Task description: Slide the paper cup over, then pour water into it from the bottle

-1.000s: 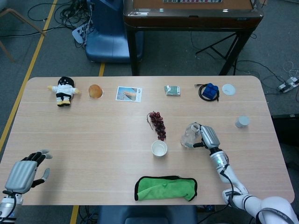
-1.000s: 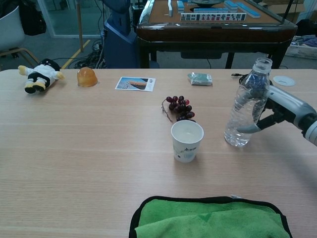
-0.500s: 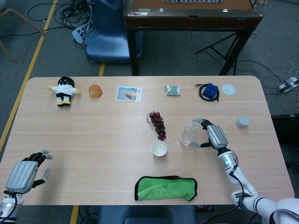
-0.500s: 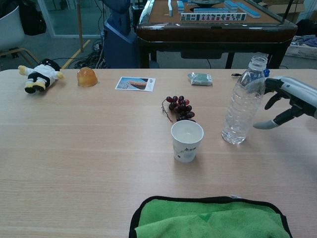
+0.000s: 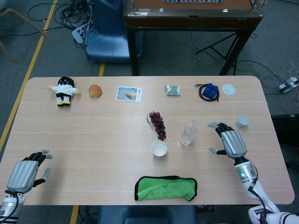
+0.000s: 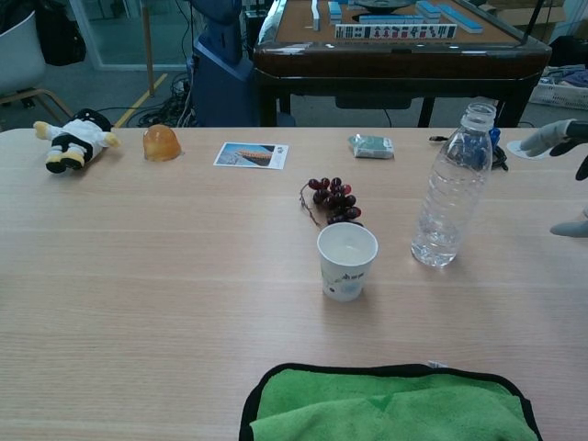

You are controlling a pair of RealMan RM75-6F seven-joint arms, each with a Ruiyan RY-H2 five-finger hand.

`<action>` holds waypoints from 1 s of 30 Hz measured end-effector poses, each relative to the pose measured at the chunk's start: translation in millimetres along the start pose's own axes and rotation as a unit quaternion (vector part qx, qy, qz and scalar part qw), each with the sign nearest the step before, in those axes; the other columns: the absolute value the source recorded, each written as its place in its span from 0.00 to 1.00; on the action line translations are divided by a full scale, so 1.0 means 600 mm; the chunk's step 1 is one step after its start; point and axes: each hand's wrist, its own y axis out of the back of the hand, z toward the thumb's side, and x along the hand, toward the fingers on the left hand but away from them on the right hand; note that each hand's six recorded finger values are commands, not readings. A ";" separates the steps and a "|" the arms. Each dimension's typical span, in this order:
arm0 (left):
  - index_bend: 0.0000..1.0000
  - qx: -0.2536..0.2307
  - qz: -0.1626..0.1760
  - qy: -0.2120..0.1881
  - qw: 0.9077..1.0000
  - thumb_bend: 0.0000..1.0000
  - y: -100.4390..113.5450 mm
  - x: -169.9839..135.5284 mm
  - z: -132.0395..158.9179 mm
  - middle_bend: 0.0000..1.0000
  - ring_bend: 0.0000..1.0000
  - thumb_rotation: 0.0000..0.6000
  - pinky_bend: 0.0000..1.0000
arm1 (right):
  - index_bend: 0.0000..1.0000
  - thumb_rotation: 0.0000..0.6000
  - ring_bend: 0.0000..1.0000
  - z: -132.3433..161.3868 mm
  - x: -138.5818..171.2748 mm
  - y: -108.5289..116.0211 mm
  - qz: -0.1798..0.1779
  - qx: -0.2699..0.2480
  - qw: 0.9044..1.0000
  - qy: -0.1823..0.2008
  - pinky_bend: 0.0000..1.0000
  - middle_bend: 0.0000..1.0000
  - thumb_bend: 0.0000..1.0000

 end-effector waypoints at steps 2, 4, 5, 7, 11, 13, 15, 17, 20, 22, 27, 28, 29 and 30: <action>0.34 -0.001 0.001 0.002 1.000 0.40 -0.001 0.002 0.001 0.23 0.27 1.00 0.43 | 0.22 1.00 0.19 -0.009 0.020 0.014 -0.002 0.025 1.000 -0.011 0.36 0.23 0.00; 0.34 -0.002 0.004 0.004 1.000 0.40 -0.001 0.004 0.003 0.23 0.27 1.00 0.43 | 0.22 1.00 0.19 -0.020 0.043 0.029 -0.005 0.053 0.998 -0.026 0.36 0.23 0.00; 0.34 -0.003 0.007 0.004 1.000 0.40 -0.001 0.004 0.003 0.23 0.27 1.00 0.43 | 0.22 1.00 0.19 -0.024 0.053 0.035 -0.006 0.064 0.997 -0.033 0.36 0.23 0.00; 0.34 -0.004 0.013 0.004 1.000 0.40 0.000 0.005 0.003 0.23 0.27 1.00 0.43 | 0.22 1.00 0.19 -0.033 0.075 0.048 -0.009 0.088 0.995 -0.046 0.36 0.23 0.00; 0.30 -0.007 0.026 0.003 1.000 0.40 0.003 0.007 0.003 0.23 0.27 1.00 0.43 | 0.22 1.00 0.19 -0.039 0.113 0.064 -0.015 0.123 0.990 -0.064 0.36 0.23 0.00; 0.29 -0.006 0.027 0.005 1.000 0.40 0.004 0.008 0.002 0.23 0.27 1.00 0.43 | 0.22 1.00 0.19 -0.040 0.134 0.071 -0.020 0.136 0.988 -0.070 0.36 0.24 0.00; 0.29 -0.006 0.028 0.009 1.000 0.40 0.005 0.008 0.000 0.23 0.27 1.00 0.43 | 0.22 1.00 0.19 -0.040 0.152 0.075 -0.024 0.144 0.987 -0.074 0.36 0.24 0.00; 0.29 -0.005 0.027 0.013 1.000 0.40 0.005 0.007 -0.002 0.23 0.27 1.00 0.43 | 0.22 1.00 0.19 -0.040 0.165 0.078 -0.028 0.148 0.986 -0.076 0.36 0.24 0.00; 0.29 -0.005 0.023 0.017 1.000 0.40 0.004 0.004 -0.005 0.23 0.27 1.00 0.43 | 0.22 1.00 0.19 -0.041 0.180 0.080 -0.031 0.152 0.985 -0.079 0.36 0.24 0.00; 0.29 -0.004 0.021 0.019 1.000 0.40 0.003 0.003 -0.007 0.23 0.27 1.00 0.43 | 0.22 1.00 0.19 -0.042 0.185 0.081 -0.032 0.151 0.985 -0.080 0.36 0.24 0.00; 0.29 0.000 0.019 0.023 1.000 0.40 0.001 0.003 -0.010 0.23 0.27 1.00 0.43 | 0.22 1.00 0.19 -0.051 0.196 0.089 -0.036 0.150 0.984 -0.085 0.36 0.24 0.00; 0.29 0.001 0.019 0.021 1.000 0.40 0.001 0.003 -0.009 0.23 0.27 1.00 0.43 | 0.22 1.00 0.19 -0.051 0.197 0.092 -0.039 0.152 0.984 -0.085 0.36 0.24 0.00; 0.29 0.003 0.019 0.019 1.000 0.40 0.001 0.003 -0.007 0.23 0.27 1.00 0.43 | 0.22 1.00 0.19 -0.050 0.199 0.096 -0.041 0.153 0.984 -0.085 0.36 0.24 0.00; 0.29 0.004 0.018 0.017 1.000 0.40 0.000 0.003 -0.006 0.23 0.27 1.00 0.43 | 0.22 1.00 0.19 -0.049 0.200 0.099 -0.043 0.152 0.984 -0.085 0.36 0.24 0.00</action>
